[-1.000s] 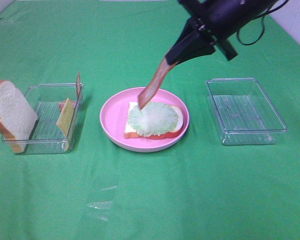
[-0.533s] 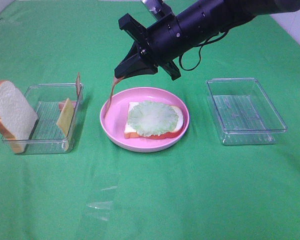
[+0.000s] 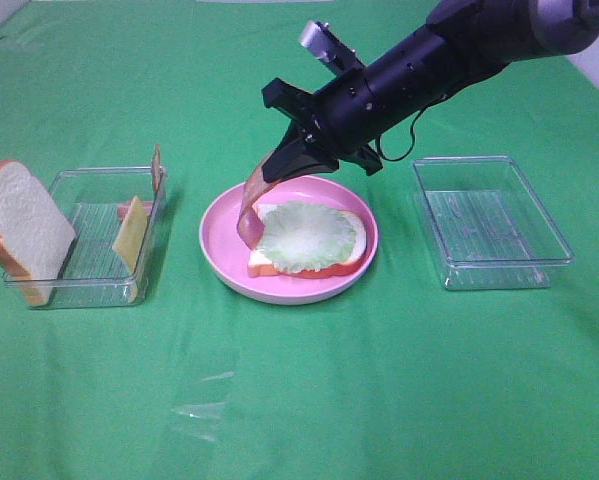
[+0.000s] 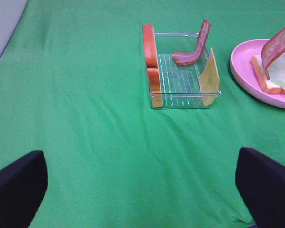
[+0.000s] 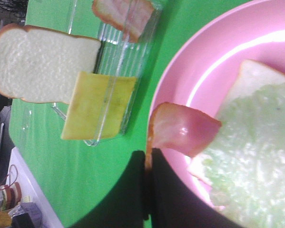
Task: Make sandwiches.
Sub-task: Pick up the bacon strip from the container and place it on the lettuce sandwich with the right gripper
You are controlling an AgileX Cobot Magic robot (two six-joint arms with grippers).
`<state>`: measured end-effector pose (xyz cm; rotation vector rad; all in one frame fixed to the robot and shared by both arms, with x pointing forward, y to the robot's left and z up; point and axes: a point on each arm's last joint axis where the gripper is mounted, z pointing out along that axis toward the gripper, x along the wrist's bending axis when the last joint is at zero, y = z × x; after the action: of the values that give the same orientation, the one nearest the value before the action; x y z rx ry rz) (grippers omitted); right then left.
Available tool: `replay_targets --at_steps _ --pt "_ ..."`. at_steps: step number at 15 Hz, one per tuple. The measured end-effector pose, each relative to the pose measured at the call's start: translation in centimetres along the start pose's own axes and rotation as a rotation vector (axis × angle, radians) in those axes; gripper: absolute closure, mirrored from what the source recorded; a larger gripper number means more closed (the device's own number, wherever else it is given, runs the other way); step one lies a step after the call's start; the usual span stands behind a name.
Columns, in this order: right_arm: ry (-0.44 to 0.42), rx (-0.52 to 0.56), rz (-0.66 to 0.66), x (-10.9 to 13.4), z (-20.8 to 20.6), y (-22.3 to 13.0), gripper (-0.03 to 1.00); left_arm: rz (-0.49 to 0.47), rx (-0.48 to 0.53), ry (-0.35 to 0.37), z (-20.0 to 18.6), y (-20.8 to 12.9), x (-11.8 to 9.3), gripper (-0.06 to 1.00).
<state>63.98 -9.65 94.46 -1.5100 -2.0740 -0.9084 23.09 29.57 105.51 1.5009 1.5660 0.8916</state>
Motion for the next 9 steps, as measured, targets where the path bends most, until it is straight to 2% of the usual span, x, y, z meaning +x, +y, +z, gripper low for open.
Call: replay_targets --at_steps 3,5,7,9 --pt "-0.092 0.012 -0.020 -2.4 -1.4 0.1 0.95 0.000 0.000 0.000 0.0 0.0 0.0 -0.05" --pt "-0.189 0.043 -0.046 -3.6 -1.9 -0.1 0.95 0.000 0.000 0.000 0.0 0.0 0.0 -0.05" --pt "-0.327 0.099 -0.041 -4.9 -2.2 -0.6 0.95 0.000 0.000 0.000 0.0 0.0 0.0 -0.05" --pt "-0.389 0.114 -0.021 -5.4 -2.4 -0.8 0.95 0.000 0.000 0.000 0.0 0.0 0.0 -0.05"
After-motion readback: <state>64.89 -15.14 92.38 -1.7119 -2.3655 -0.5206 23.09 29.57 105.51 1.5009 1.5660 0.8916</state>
